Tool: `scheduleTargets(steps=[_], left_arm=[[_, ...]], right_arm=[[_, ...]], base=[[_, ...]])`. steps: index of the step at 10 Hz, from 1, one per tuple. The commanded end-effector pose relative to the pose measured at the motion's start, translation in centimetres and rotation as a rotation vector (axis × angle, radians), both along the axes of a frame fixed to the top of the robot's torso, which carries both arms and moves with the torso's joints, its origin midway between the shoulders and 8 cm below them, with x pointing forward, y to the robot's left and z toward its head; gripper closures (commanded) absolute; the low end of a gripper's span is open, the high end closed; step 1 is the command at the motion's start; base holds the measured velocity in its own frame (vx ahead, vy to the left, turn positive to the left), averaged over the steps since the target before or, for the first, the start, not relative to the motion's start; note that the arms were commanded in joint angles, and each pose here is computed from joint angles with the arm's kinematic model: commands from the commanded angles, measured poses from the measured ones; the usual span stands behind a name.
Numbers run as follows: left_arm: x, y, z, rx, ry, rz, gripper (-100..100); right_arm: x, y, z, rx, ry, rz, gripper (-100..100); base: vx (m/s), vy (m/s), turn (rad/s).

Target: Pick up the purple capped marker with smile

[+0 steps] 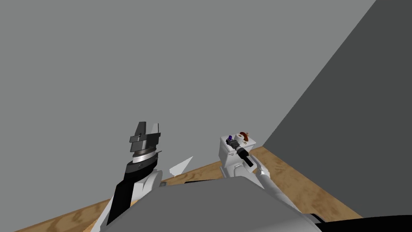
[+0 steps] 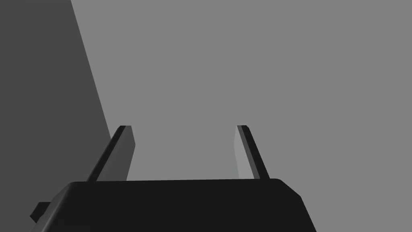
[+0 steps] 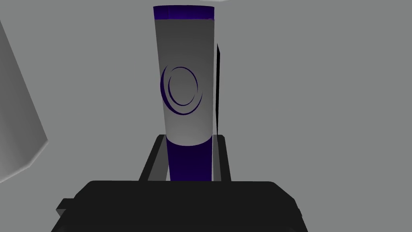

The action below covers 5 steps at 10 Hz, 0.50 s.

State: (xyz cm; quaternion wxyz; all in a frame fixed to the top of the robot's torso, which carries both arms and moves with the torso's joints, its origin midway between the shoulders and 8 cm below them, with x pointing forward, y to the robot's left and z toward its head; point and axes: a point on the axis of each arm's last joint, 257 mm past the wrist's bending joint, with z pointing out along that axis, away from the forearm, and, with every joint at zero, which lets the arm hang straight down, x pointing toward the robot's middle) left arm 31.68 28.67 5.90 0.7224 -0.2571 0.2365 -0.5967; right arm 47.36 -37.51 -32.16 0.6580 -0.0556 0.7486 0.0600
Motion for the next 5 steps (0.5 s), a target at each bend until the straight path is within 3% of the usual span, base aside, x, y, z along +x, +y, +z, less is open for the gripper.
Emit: scheduleTargets(steps=[1,3,5], left_arm=[[0.0,0.0,0.0,0.000,0.000,0.000,0],[0.0,0.0,0.0,0.000,0.000,0.000,0],[0.0,0.0,0.0,0.000,0.000,0.000,0]], right_arm=[[-1.2,0.3,-0.1,0.001,0.002,0.002,100],[-0.6,1.2,1.6,0.000,-0.034,0.021,100],[-2.6,1.1,0.2,0.005,0.005,0.001,100]], base=[[0.039,-0.010,-0.006],[-0.001,-0.006,0.000],[0.086,-0.015,-0.053]])
